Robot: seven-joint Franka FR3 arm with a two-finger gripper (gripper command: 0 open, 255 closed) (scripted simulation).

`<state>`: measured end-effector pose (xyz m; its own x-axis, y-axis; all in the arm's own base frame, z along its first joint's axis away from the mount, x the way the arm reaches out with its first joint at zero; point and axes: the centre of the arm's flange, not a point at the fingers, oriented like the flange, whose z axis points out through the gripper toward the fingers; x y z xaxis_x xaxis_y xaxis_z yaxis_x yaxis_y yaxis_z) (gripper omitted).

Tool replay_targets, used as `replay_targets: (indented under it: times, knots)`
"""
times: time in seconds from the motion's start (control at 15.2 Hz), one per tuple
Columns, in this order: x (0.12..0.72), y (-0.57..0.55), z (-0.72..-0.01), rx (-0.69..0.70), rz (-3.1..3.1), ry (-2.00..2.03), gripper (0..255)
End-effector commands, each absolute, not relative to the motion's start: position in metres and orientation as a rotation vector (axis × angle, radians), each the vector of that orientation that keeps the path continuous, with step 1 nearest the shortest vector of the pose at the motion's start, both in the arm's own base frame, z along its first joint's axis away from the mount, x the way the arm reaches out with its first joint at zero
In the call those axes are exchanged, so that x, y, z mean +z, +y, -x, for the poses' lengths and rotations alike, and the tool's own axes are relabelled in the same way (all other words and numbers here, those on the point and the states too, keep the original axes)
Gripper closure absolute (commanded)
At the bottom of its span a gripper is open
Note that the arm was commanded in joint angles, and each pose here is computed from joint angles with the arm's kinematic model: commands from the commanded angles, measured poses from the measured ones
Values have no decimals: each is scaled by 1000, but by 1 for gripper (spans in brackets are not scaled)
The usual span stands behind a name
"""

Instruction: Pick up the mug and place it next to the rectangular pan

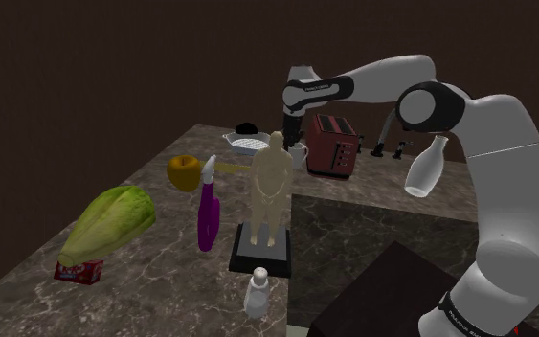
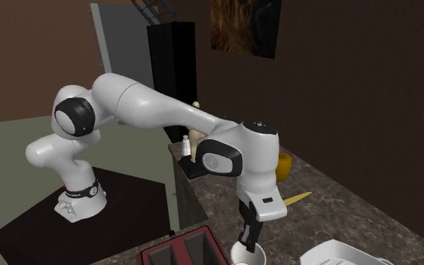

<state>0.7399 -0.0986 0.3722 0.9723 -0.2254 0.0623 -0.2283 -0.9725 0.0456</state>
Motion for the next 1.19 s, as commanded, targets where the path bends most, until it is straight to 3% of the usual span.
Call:
replay_targets:
  times: [0.0, 0.33, 0.4, 0.73, 1.12]
  knots:
    - [361, -101, -739, 64, -3066, -357, 255]
    - [361, -101, -739, 64, -3066, -357, 255]
    - [360, -101, -740, 64, -3066, -357, 0]
    - [361, -101, -739, 64, -3066, -357, 0]
    - [411, -98, -737, 64, -3066, -357, 0]
